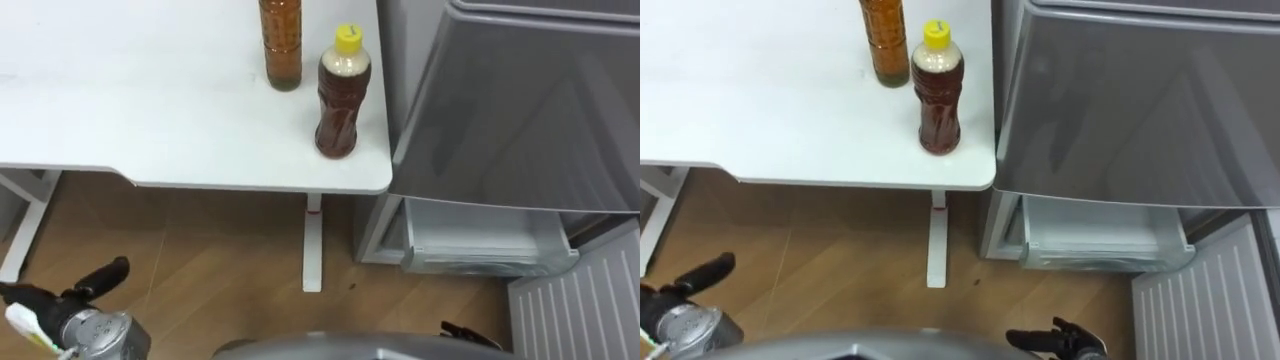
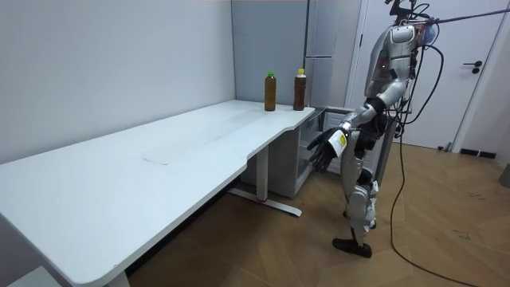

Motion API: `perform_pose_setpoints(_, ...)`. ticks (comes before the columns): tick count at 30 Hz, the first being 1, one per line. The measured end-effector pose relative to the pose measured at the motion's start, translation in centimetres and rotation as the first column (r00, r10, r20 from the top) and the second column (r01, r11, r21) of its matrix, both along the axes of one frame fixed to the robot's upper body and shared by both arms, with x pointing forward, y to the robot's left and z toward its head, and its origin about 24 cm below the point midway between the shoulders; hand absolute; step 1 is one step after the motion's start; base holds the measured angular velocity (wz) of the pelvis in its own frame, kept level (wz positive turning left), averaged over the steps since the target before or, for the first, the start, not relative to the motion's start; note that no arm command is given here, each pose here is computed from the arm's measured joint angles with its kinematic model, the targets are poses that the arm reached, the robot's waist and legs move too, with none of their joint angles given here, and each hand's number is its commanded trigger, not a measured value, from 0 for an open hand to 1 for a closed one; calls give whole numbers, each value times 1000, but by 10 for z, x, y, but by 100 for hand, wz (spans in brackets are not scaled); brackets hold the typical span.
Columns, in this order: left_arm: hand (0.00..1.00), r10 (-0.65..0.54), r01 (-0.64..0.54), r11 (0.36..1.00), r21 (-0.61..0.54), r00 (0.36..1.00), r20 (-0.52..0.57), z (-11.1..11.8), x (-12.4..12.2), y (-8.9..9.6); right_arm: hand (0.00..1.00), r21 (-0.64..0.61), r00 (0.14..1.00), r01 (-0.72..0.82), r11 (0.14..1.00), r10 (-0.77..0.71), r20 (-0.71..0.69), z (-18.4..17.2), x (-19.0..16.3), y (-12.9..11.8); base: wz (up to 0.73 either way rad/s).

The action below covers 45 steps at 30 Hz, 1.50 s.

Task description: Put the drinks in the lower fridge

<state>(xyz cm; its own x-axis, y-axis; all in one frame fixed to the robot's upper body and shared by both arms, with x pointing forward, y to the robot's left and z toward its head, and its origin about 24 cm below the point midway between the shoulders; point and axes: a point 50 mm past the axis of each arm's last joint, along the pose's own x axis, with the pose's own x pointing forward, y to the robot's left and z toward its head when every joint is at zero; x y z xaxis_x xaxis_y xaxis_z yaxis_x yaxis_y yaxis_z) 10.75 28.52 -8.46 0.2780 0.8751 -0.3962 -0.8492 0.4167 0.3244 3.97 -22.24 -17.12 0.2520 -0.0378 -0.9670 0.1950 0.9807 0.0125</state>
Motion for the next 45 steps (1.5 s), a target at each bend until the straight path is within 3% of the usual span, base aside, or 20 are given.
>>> perform_pose_setpoints(7,0,-81,42,981,187,975,207,48,33,2,0,-9,999,8,1000,-7,32,1,1,-2,1)
perform_pose_setpoints(13,0,-239,66,925,375,867,437,114,65,-3,0,-28,999,14,1000,-13,39,3,-1,-9,0)
perform_pose_setpoints(18,0,-353,57,866,496,773,528,156,72,-12,0,-44,999,25,999,-23,49,3,-3,-12,0)
perform_pose_setpoints(23,0,-469,47,782,621,701,537,188,73,-22,0,-49,998,51,997,-49,49,3,-5,-14,-2)
perform_pose_setpoints(34,0,-647,98,705,703,496,580,231,83,-48,0,-34,997,43,999,-40,68,4,-1,-13,0)
perform_pose_setpoints(40,0,-748,285,663,692,295,594,238,96,-76,0,-25,997,36,999,-34,71,4,0,-12,0)
perform_pose_setpoints(45,0,-822,412,561,718,173,543,239,101,-96,0,-22,997,31,999,-29,73,4,4,-12,0)
